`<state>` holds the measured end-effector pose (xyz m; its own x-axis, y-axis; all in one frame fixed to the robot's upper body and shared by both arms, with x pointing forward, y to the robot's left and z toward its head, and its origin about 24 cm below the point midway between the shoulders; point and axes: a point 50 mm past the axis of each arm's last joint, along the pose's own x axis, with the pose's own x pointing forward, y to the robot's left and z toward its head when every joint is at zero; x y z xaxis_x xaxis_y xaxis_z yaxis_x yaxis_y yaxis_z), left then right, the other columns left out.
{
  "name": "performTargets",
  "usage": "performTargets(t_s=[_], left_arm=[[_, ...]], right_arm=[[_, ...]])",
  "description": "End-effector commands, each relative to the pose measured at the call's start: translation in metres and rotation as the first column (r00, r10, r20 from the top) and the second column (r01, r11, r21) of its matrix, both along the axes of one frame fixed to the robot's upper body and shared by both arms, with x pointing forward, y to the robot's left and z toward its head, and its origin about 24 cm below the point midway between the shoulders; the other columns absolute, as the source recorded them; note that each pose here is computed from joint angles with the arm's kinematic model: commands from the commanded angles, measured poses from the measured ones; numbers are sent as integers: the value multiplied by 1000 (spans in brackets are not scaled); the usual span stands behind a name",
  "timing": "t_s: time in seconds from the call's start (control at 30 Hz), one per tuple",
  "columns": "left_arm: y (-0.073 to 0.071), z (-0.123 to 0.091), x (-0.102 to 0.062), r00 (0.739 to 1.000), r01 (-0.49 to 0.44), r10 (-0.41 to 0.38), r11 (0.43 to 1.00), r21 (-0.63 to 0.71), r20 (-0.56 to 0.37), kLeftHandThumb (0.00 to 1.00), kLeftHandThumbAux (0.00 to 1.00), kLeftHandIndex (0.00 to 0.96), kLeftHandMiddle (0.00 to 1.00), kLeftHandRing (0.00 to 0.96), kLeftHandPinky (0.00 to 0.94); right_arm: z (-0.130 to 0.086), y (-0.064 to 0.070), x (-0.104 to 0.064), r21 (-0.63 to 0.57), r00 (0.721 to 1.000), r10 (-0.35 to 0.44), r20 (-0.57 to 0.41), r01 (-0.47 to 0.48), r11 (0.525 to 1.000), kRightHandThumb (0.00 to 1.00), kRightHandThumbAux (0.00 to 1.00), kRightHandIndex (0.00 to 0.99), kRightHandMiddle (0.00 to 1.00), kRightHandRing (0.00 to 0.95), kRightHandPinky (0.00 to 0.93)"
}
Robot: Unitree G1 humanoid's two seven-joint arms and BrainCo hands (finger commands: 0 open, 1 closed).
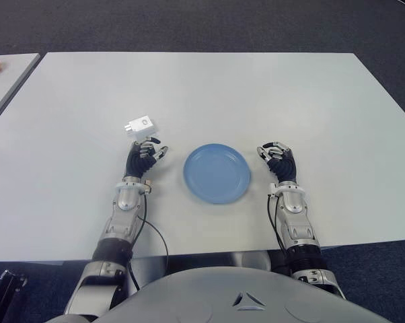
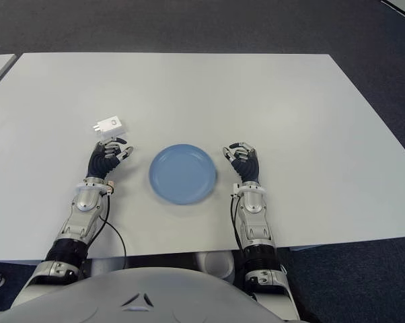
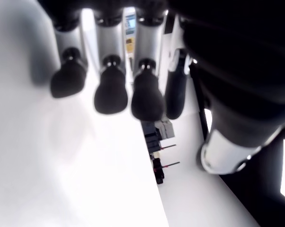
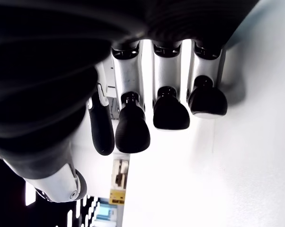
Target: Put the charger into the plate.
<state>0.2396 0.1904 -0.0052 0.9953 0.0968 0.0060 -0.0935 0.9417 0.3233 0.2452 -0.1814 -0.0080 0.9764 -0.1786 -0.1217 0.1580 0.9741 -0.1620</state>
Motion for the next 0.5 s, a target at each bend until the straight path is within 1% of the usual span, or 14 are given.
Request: performTargets(t_s=[0.03, 0.1, 0.17, 0.23, 0.3, 0.33, 0.37, 0.4, 0.43, 0.47, 0.5], left_arm=[[4, 10, -1, 999, -42, 36, 986, 158, 37, 707, 718, 436, 767, 755, 750], [5, 12, -1, 997, -66, 54, 970, 235, 57, 706, 718, 436, 766, 753, 746], [6, 17, 2, 993, -98, 68, 934, 342, 99, 706, 718, 436, 765, 751, 741], [10, 24, 10, 986, -133, 73, 885, 446, 149, 706, 718, 436, 763, 748, 730], [13, 28, 15, 981, -159, 76, 849, 504, 181, 705, 718, 436, 753, 738, 697], [13, 29, 16, 979, -166, 77, 840, 517, 189, 705, 718, 435, 726, 708, 663], [14, 32, 17, 977, -173, 74, 824, 539, 200, 705, 718, 435, 717, 697, 651], [14, 35, 18, 975, -179, 73, 813, 555, 208, 703, 717, 432, 649, 630, 589], [14, 36, 19, 975, -183, 72, 805, 564, 212, 702, 717, 429, 605, 586, 549], [16, 40, 21, 974, -184, 67, 790, 584, 216, 701, 716, 429, 589, 571, 534], [17, 41, 22, 974, -185, 65, 781, 597, 218, 700, 713, 426, 542, 518, 482]], right_arm=[[-13, 1, -7, 12, 997, -1, -81, 2, 1000, 703, 730, 434, 830, 842, 844], [-14, 1, -7, 12, 997, 0, -81, 1, 1000, 703, 730, 434, 830, 842, 843], [-14, 1, -7, 11, 997, 1, -82, 0, 1000, 703, 730, 434, 829, 841, 841], [-14, 1, -7, 11, 997, -1, -82, 2, 1000, 704, 730, 434, 828, 841, 839], [-14, 1, -6, 11, 997, -2, -81, 3, 1000, 704, 730, 435, 828, 841, 840], [-14, 1, -6, 11, 997, -3, -80, 4, 1000, 704, 730, 435, 829, 842, 842], [-14, 1, -6, 11, 997, -3, -78, 3, 1000, 704, 730, 435, 829, 842, 842], [-14, 2, -6, 12, 997, -2, -77, 3, 1000, 704, 730, 435, 830, 842, 843], [-14, 2, -6, 12, 997, -2, -77, 3, 1000, 704, 730, 435, 830, 842, 844], [-14, 2, -6, 12, 997, 1, -77, 0, 1000, 705, 730, 435, 830, 843, 844], [-14, 2, -6, 13, 997, 3, -77, -2, 1000, 704, 730, 435, 829, 841, 842]])
